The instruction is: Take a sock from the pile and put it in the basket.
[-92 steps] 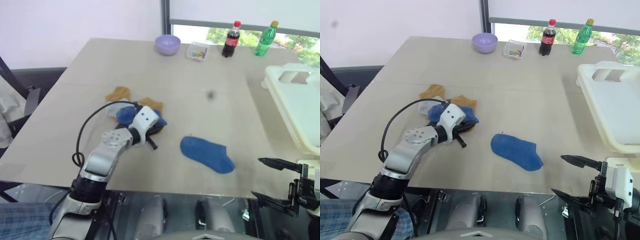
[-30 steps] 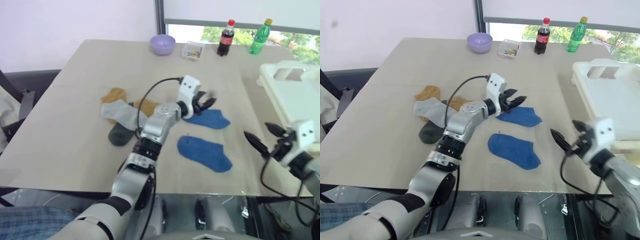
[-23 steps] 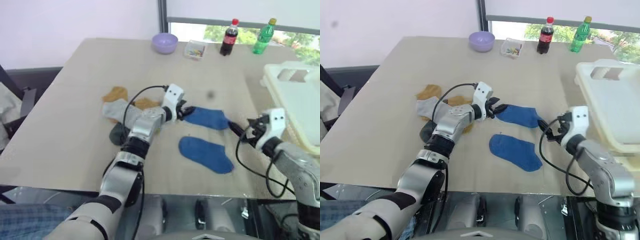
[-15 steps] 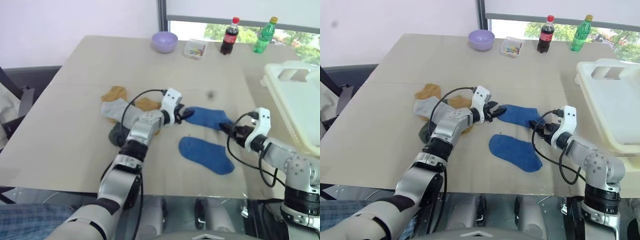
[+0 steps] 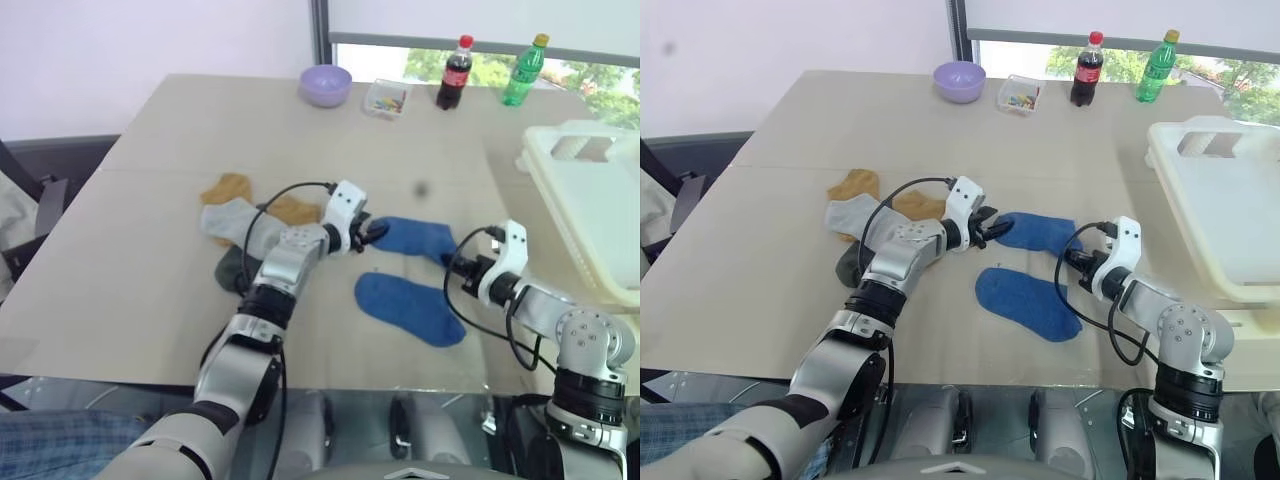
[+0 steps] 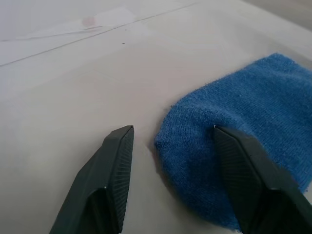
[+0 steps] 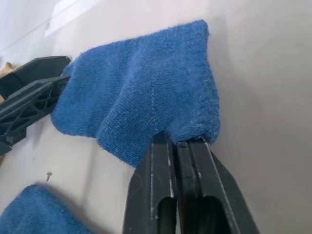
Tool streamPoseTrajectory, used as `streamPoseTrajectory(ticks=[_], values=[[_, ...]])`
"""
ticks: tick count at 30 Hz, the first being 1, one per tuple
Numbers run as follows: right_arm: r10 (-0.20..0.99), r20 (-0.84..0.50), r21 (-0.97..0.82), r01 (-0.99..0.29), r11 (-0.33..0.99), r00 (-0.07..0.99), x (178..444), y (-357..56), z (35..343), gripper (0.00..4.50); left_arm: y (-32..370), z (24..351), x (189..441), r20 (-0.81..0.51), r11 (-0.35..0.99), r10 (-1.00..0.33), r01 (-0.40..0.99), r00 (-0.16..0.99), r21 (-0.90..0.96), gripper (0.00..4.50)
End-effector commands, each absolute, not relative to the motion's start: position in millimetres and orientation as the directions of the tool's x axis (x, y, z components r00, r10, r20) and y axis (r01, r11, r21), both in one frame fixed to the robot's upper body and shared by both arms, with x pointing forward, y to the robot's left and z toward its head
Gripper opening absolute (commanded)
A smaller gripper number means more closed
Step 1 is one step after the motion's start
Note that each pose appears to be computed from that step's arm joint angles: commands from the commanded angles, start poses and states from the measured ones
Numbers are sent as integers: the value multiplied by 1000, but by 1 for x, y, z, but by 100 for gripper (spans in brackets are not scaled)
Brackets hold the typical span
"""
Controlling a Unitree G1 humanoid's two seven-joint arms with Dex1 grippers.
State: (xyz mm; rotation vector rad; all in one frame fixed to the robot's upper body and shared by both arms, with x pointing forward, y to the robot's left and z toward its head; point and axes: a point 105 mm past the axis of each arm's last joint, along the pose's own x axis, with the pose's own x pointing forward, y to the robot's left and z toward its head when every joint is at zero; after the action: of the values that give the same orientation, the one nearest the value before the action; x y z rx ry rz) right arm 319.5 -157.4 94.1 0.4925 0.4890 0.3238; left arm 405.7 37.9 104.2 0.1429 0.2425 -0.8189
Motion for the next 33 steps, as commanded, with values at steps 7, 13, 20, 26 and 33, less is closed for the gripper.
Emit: streamPoseTrajectory(ticks=[7,13,20,26,33], values=[[386,-316,483,-204,852,867,321,-162,106,0,36,93,401,-315,657,-706,753,635,45,3],[393,-265,453,-246,857,881,321,-162,119,0,36,113,407,-190,687,-714,727,674,-7,3],[447,-250,397,-330,857,859,291,-158,134,0,43,141,381,-15,579,-812,801,584,-151,3],[526,-235,390,-416,822,818,242,-141,140,0,56,163,337,62,462,-873,860,484,-216,3],[548,-238,410,-428,805,802,205,-134,147,0,59,152,296,-23,424,-903,878,430,-222,3]])
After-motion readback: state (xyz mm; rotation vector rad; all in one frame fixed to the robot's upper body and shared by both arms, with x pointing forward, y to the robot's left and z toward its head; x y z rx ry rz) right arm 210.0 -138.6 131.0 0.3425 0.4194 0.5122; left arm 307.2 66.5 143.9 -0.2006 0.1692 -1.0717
